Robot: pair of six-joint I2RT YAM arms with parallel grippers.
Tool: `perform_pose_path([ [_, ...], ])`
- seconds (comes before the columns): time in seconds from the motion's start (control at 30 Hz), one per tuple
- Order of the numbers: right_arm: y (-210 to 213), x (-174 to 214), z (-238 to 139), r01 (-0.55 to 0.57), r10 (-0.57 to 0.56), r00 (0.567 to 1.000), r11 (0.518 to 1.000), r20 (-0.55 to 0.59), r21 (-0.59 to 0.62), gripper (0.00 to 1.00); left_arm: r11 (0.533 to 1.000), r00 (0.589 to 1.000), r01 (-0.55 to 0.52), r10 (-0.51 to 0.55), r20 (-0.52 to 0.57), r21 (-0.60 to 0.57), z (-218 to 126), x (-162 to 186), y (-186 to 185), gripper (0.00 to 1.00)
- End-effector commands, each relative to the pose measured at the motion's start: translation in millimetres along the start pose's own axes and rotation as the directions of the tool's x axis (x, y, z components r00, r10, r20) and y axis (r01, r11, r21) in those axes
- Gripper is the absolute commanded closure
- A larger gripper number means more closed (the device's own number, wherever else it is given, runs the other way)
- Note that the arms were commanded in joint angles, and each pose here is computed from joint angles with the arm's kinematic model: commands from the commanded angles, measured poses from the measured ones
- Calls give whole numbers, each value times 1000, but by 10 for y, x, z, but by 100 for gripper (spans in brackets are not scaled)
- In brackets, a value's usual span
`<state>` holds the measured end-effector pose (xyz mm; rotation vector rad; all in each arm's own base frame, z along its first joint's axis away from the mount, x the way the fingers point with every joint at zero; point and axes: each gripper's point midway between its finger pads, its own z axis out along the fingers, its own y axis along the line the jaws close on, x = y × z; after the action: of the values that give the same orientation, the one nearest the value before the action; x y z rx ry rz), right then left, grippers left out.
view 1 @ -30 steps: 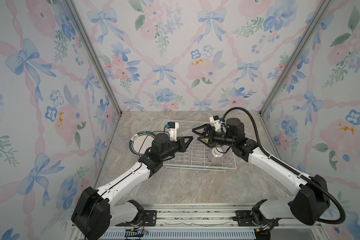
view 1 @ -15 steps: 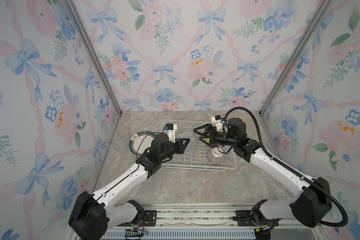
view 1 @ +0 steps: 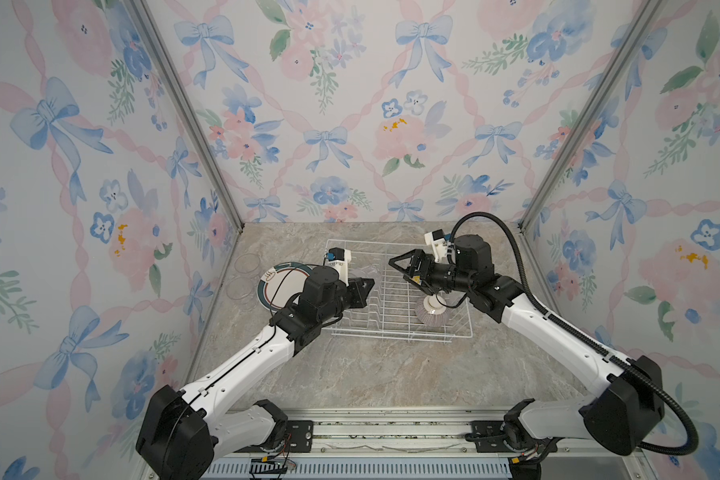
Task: Unload the mixed dishes from the dish rack
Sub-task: 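Open the right gripper and draw it back while the left gripper holds the glass, then set the glass down with the left gripper while the right nears the bowls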
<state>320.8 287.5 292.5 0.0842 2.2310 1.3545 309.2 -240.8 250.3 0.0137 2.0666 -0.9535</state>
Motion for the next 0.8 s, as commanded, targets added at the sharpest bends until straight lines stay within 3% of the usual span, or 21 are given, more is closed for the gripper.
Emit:
perform_pose_path([
  [0.0,94,-66,-205,136,-138,990,989,33,66,4,1000,998,-15,16,57,-21,-153,-207,-68,100],
  [0.3,-20,-76,-265,231,-235,972,965,18,126,3,988,997,16,-5,75,-151,-415,-190,220,100],
  [0.53,-162,-89,-265,243,-247,969,959,8,145,3,961,988,78,-39,150,-266,-858,-292,548,100],
  [0.63,-209,-62,-264,237,-240,971,961,0,144,3,913,985,128,-71,159,-387,-1102,-302,844,100],
  [0.77,-304,-39,-289,258,-260,966,954,-8,151,3,784,980,185,-102,171,-593,-1544,-305,1300,100],
])
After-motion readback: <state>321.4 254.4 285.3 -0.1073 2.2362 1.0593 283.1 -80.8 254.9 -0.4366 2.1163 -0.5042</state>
